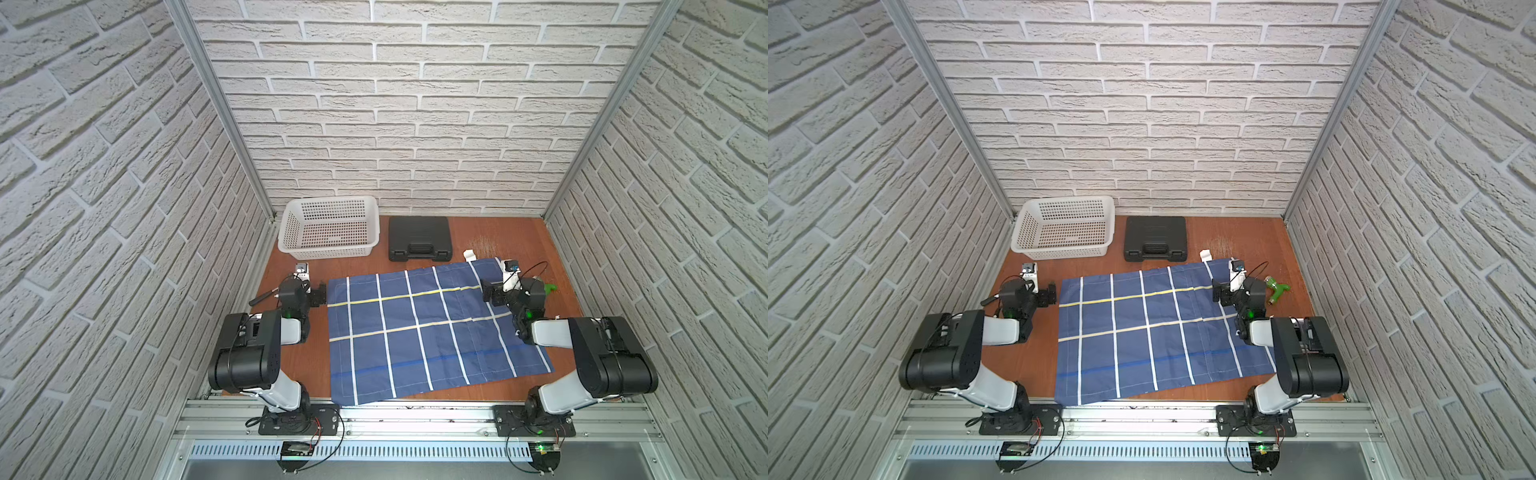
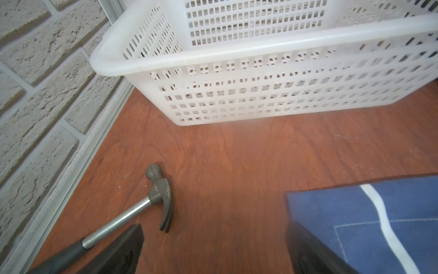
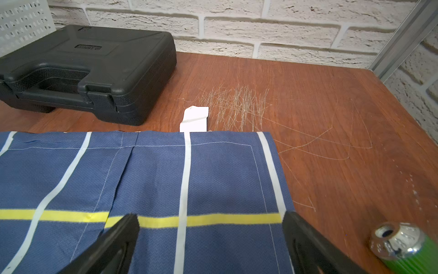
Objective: Roll up the pillowcase
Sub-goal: Fold the pillowcase at the center of the board.
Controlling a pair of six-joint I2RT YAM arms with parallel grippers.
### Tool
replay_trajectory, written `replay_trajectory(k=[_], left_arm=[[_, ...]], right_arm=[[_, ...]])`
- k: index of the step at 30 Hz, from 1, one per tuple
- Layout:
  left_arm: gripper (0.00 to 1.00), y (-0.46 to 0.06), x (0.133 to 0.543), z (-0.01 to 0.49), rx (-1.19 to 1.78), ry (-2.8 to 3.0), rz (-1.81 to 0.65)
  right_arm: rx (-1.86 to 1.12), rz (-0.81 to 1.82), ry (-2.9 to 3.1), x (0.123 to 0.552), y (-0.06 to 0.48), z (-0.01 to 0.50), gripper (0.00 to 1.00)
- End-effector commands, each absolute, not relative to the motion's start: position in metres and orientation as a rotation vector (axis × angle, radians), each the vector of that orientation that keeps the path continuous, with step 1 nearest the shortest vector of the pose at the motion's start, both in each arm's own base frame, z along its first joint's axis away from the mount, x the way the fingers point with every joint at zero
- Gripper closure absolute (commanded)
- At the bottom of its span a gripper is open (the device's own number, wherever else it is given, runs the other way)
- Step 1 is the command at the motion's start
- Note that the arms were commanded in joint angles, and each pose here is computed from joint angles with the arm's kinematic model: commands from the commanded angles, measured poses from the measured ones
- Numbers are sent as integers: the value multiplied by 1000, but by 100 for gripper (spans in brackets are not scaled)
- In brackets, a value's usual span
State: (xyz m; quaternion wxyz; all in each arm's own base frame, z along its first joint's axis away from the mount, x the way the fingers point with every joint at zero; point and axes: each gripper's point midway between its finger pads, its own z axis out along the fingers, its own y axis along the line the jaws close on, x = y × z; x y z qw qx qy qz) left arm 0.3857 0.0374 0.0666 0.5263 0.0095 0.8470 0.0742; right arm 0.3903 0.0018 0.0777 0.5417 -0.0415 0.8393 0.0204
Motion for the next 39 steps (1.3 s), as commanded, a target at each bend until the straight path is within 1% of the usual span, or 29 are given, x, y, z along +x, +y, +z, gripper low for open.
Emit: replay_trajectory(k=[1, 15, 18, 21, 23, 26, 28, 32, 35, 37, 39], left_arm=[[2, 38, 394, 86, 11, 1957, 180], [2, 35, 396, 92, 24, 1958, 161], [2, 27, 399, 117, 78, 2002, 126], [2, 13, 392, 153, 157, 1998, 90], [2, 4, 382, 172, 184, 2024, 57], [2, -10, 361, 182, 190, 2107, -37], [2, -19, 347, 182, 195, 2165, -89], [2, -34, 326, 161, 152, 2298, -209], [2, -41, 323, 138, 160, 2415, -234], [2, -42, 328, 126, 171, 2471, -232], [3, -44, 336, 115, 184, 2519, -200]], right_arm=[[-94, 40, 1929, 395, 1, 95, 1], [-64, 31, 1935, 395, -4, 95, 1], [-106, 63, 1954, 399, 3, 110, 1], [-189, 125, 1986, 399, 17, 137, 1], [-210, 110, 2015, 397, 16, 151, 1], [-254, 113, 2059, 394, 18, 170, 1], [-249, 132, 2107, 390, 15, 174, 1], [-203, 159, 2228, 393, -4, 171, 0], [-163, 190, 2312, 404, -19, 166, 0], [-126, 216, 2368, 412, -29, 162, 1], [-103, 177, 2450, 417, -39, 152, 2]])
